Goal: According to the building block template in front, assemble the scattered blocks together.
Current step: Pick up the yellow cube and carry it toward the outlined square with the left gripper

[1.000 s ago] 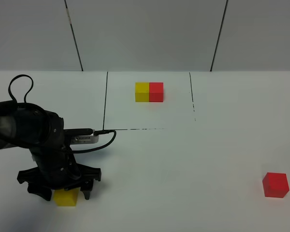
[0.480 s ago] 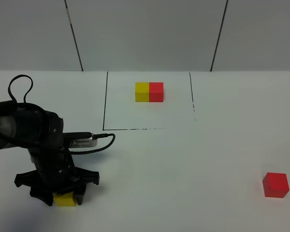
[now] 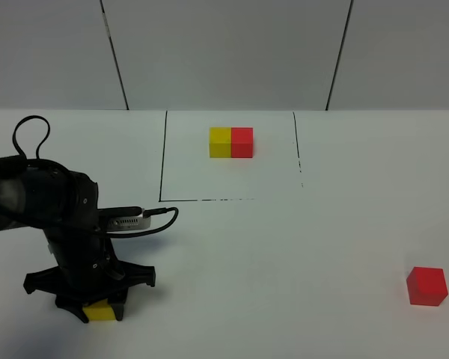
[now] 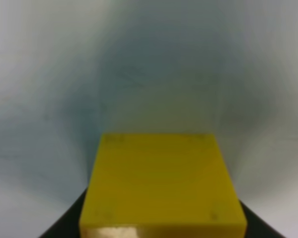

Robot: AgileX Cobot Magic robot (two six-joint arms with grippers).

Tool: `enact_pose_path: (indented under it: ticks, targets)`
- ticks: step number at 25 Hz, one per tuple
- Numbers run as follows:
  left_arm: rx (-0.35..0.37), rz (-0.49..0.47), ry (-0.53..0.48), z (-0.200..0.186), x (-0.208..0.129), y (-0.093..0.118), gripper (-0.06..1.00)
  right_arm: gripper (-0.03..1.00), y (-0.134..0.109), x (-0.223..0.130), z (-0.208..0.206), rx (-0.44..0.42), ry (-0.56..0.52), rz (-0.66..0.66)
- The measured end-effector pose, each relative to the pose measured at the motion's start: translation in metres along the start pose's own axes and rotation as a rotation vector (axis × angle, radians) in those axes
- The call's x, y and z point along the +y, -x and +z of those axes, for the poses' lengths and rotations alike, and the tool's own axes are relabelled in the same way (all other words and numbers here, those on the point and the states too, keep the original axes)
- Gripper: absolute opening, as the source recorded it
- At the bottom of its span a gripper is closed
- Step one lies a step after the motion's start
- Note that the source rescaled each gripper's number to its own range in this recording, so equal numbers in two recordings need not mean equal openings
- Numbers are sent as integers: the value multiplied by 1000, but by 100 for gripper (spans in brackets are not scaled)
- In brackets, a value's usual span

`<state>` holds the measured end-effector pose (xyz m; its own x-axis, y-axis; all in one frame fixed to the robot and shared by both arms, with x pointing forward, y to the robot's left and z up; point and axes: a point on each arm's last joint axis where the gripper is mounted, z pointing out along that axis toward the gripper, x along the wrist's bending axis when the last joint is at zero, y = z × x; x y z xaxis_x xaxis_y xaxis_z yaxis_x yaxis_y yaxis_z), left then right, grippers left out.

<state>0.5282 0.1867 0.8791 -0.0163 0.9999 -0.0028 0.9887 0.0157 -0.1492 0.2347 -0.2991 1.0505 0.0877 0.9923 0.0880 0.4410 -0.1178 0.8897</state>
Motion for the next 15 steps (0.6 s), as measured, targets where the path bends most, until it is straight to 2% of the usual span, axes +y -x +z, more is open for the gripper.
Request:
enact_pose_path:
  ticks: [5,8,15]
  targets:
    - [-25,129,19,-11,10,6,0,81,0,0,0,0,0,0]
    - [-24,238,68,-31,18,10,0,81,0,0,0,0,0,0]
    - [22,673,256,-85,50,22,0,81,0,0,0,0,0,0]
